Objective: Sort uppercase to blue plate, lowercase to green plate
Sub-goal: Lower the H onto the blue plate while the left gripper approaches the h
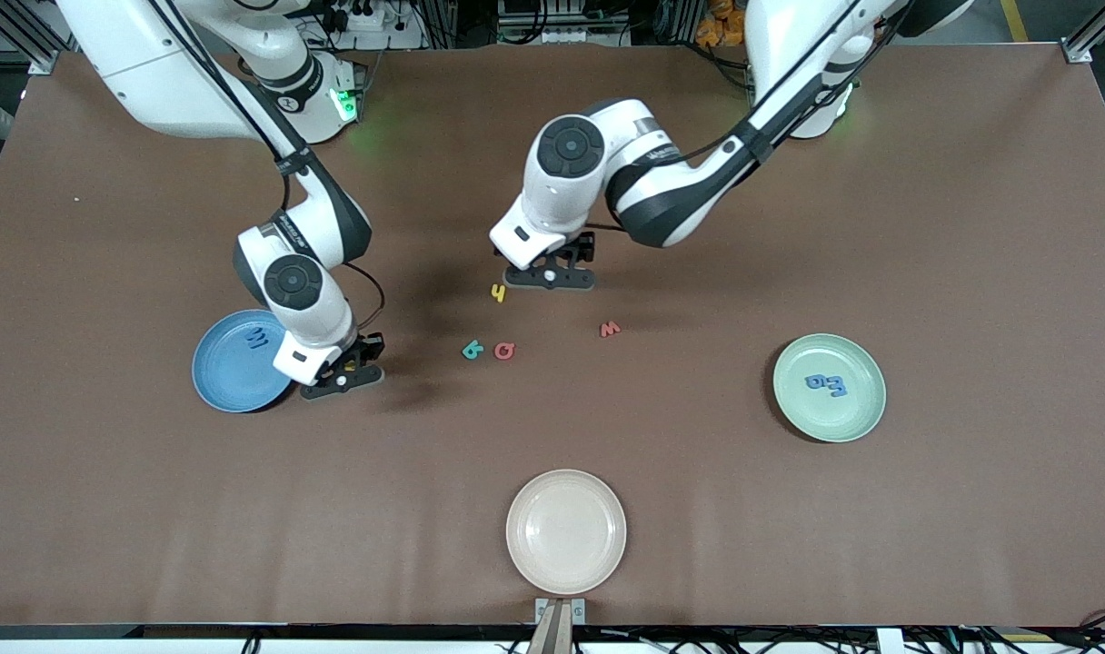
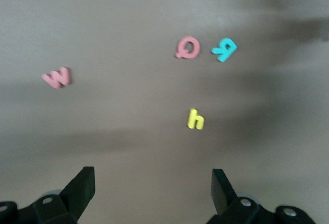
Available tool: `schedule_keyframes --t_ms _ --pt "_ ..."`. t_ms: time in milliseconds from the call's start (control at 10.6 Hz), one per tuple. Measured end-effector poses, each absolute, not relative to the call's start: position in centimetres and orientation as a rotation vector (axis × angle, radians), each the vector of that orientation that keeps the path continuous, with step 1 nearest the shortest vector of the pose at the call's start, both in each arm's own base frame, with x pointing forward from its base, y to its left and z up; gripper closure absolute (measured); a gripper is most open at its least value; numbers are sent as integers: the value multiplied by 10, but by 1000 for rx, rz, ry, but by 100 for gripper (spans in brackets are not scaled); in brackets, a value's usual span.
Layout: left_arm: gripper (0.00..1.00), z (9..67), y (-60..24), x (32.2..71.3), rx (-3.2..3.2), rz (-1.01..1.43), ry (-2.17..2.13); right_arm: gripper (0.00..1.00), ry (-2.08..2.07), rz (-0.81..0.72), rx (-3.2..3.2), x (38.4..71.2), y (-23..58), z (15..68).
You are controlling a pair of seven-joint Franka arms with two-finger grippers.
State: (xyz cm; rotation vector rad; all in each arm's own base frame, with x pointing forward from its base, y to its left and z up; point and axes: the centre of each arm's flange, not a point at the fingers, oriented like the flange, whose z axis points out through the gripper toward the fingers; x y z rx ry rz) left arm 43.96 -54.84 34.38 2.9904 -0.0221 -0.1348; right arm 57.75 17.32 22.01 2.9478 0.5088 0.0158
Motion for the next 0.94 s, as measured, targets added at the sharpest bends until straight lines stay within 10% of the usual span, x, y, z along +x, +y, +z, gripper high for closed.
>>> schedule_keyframes --t_ms 941 --pt "0 257 -613 420 2985 62 -40 64 785 -227 2977 584 -5 248"
